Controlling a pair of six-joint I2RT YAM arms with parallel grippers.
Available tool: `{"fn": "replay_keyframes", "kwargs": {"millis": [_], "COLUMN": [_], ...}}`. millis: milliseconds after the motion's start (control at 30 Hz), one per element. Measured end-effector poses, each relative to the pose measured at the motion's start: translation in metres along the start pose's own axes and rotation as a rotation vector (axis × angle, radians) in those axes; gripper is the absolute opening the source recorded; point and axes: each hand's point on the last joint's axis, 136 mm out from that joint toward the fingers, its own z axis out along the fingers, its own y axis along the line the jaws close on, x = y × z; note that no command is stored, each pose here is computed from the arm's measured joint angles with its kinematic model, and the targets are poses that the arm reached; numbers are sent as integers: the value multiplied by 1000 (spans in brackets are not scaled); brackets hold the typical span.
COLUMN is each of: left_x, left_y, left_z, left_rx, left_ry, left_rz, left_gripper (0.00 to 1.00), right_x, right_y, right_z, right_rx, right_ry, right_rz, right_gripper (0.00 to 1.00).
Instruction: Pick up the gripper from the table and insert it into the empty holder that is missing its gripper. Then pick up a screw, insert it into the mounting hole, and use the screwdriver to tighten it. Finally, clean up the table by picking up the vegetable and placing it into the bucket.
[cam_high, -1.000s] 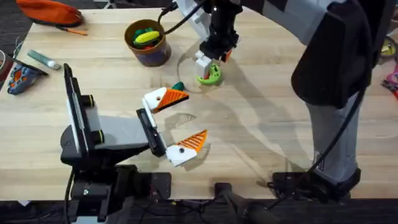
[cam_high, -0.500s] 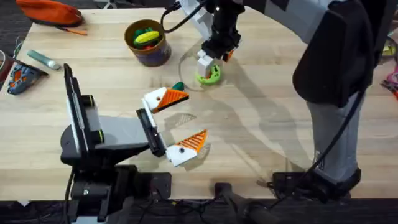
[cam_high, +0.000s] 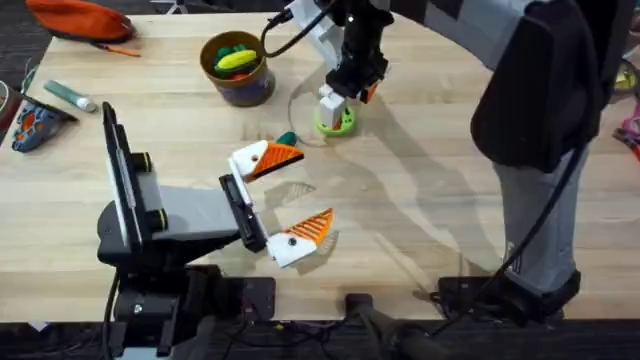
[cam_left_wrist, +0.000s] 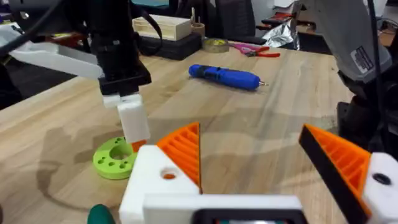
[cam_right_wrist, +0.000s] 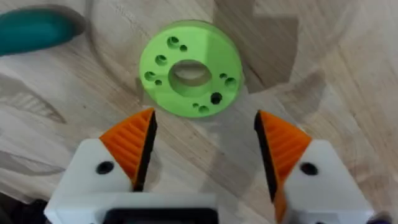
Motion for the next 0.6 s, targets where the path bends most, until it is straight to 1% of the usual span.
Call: {"fn": "replay_keyframes", "kwargs": {"millis": [133, 267, 433, 600], "left_x": [0, 0, 0, 0], "left_y": [0, 0, 0, 0], "left_z": [0, 0, 0, 0], "left_rx": [0, 0, 0, 0], "left_ry": [0, 0, 0, 0], "left_rz": [0, -1, 0, 0], "left_gripper": [986, 986, 986, 985], "right_x": [-4, -2, -11, -12], "right_y": [-2, -2, -5, -5], "right_z": [6, 11, 11, 11], "right_rx": [4, 2, 12, 13], "right_ry": [-16, -8, -44, -47], "right_rz": [1, 2, 1, 1], "right_gripper": [883, 877, 866, 862]}}
